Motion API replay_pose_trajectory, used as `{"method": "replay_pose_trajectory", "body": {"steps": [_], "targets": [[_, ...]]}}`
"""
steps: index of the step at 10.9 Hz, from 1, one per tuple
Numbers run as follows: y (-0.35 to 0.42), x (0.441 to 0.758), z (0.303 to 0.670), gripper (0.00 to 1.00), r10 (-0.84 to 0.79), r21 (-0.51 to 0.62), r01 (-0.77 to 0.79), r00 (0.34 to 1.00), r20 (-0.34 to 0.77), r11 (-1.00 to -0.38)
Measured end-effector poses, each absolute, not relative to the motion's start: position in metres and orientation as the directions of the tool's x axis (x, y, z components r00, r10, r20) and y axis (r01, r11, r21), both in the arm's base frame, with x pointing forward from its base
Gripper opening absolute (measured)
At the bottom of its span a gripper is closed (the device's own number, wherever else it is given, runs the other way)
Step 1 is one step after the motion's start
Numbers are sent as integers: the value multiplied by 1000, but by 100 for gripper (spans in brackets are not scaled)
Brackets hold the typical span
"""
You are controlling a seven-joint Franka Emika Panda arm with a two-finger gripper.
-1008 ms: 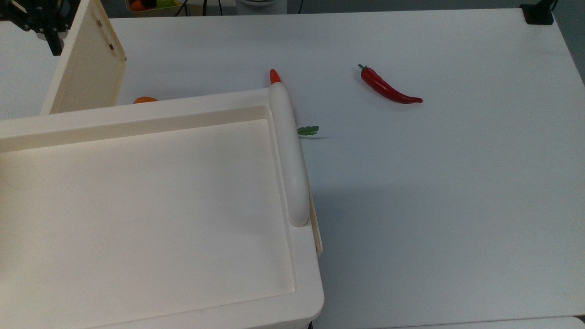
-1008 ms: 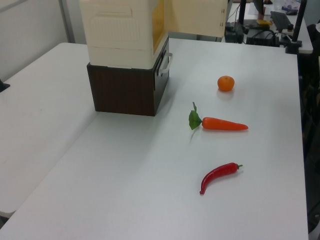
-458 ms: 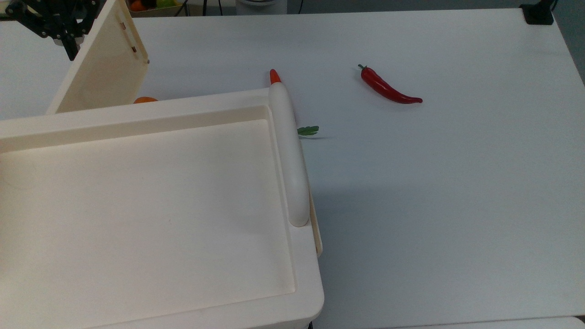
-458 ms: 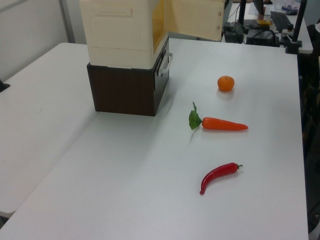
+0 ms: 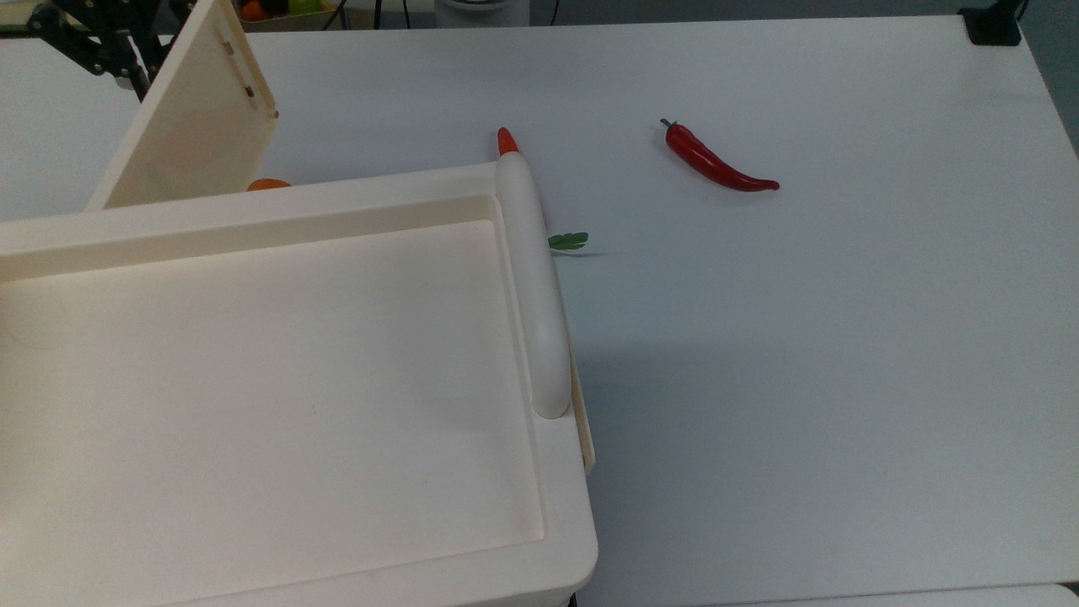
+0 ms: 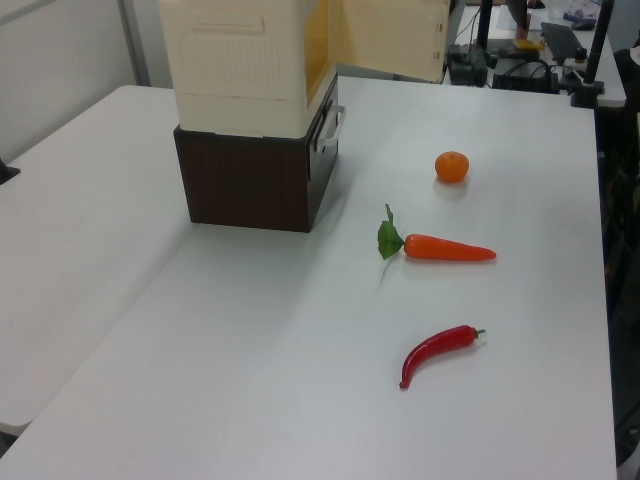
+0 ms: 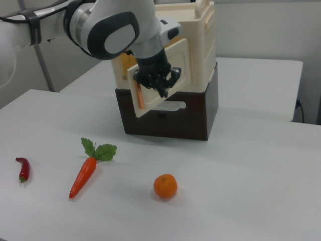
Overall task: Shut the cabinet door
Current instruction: 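Continue pushing the door until it sits flush against the cabinet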
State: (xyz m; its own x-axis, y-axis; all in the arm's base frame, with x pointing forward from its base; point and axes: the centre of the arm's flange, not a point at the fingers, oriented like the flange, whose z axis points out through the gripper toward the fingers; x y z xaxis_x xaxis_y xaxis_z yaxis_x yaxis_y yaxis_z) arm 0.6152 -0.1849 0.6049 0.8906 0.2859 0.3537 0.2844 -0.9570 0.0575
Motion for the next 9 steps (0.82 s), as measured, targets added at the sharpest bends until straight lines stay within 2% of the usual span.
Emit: {"method": "replay_pose_trajectory", "body": {"steps": [5, 9], "targets": [[-97, 635, 604, 11, 387, 29, 405, 846, 368, -914], [-44, 648, 604, 12, 352, -13, 395, 834, 424, -919]]}}
